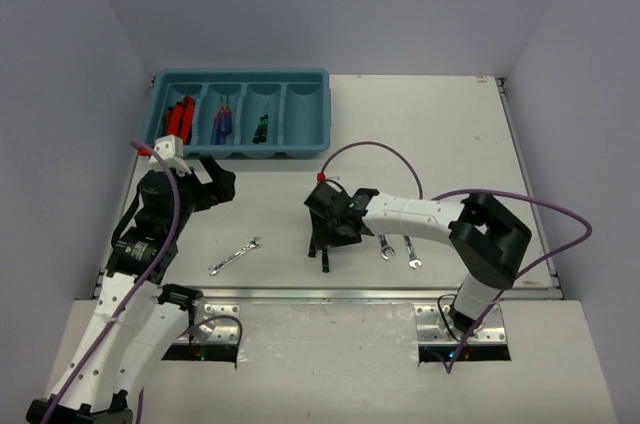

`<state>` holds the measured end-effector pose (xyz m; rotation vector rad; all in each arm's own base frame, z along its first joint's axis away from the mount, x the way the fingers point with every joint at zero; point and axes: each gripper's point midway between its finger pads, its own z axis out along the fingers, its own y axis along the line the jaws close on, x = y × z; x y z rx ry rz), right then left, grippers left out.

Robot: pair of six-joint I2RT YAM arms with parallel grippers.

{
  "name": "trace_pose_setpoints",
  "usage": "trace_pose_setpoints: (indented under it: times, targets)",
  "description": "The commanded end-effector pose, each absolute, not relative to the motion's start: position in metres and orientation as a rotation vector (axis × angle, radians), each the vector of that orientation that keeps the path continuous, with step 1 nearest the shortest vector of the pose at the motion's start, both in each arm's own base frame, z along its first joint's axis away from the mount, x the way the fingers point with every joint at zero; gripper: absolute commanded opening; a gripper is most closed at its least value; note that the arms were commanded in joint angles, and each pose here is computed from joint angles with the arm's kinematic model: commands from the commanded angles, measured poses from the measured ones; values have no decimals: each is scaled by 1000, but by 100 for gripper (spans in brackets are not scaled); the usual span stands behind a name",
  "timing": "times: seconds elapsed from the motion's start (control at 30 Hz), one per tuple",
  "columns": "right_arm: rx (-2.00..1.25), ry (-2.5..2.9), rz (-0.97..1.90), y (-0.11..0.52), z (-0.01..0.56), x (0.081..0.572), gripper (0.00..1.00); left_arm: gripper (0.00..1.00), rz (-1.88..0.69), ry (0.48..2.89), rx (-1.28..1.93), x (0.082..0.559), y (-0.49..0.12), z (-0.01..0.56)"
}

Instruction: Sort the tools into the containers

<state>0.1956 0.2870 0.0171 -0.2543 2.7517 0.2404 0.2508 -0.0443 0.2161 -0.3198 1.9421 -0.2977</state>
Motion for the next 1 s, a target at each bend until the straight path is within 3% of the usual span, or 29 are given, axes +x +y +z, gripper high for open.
trace_pose_setpoints:
  times: [0.0, 0.2, 0.33, 0.63, 0.8, 0.97]
  targets:
    - [-195, 2717, 254, 302, 22, 207, 58, 100, -332, 1875, -280, 255, -49, 234]
    - [-210, 2755, 238, 304, 7, 204, 54, 100, -340, 1871, -271, 254, -51, 235]
    - [-217, 2772, 172, 300, -2, 205, 42, 100, -345, 1871, -268, 254, -52, 235]
    - [-186, 2780, 47, 255, -2, 202, 0, 100, -350, 1874, -259, 254, -53, 234]
    - [-267, 2652, 170, 253, 45, 209, 0, 100, -478, 1884, -154, 249, -77, 242]
    - [-485, 2343, 382, 265, 107, 223, 0, 100, -931, 1866, -70, 229, -138, 249]
